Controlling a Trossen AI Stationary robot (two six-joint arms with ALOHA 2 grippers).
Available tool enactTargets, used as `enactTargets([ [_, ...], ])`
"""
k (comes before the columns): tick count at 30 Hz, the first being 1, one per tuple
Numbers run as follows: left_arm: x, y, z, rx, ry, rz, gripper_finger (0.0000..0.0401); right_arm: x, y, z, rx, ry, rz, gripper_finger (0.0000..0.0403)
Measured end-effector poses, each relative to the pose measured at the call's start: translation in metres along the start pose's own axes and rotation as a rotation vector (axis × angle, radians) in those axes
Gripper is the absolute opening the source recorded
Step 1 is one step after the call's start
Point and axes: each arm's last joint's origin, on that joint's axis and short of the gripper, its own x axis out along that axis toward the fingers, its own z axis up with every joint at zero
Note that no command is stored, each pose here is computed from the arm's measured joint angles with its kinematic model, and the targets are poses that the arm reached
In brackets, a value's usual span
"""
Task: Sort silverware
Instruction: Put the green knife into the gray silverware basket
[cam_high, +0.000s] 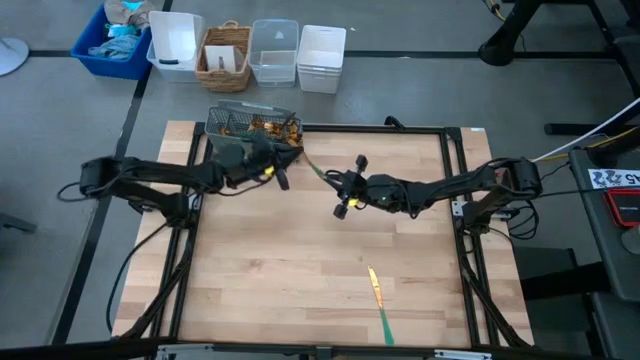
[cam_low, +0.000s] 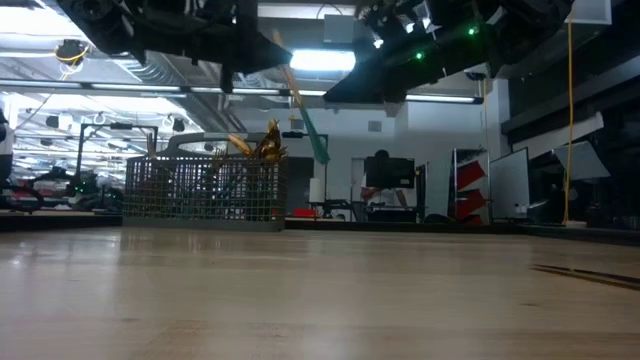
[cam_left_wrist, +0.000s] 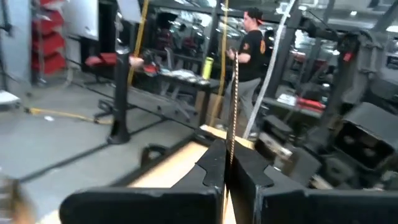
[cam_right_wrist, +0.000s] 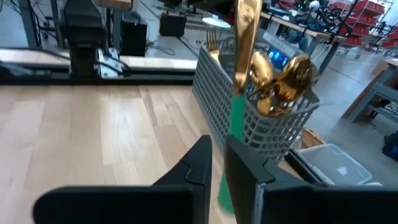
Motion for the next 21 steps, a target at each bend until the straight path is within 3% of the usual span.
enactTargets([
  [4, -0.016, 0.014, 0.022, 0.029, -0.025, 0.051, 0.0001, -0.008, -0.004, 0.009, 0.002, -0.005, 0.001, 0.0044],
  [13, -0.07, 0.042, 0.071, 0.163, -0.13, 0.218, 0.0, -0.032, -0.014, 0.014, -0.03, 0.135, 0.072, 0.0044],
  [21, -0.085, 0.057, 0.07, 0.263, -0.048, 0.362, 0.0, -0.034, -0.009, 0.01, 0.002, 0.181, 0.252, 0.0044],
])
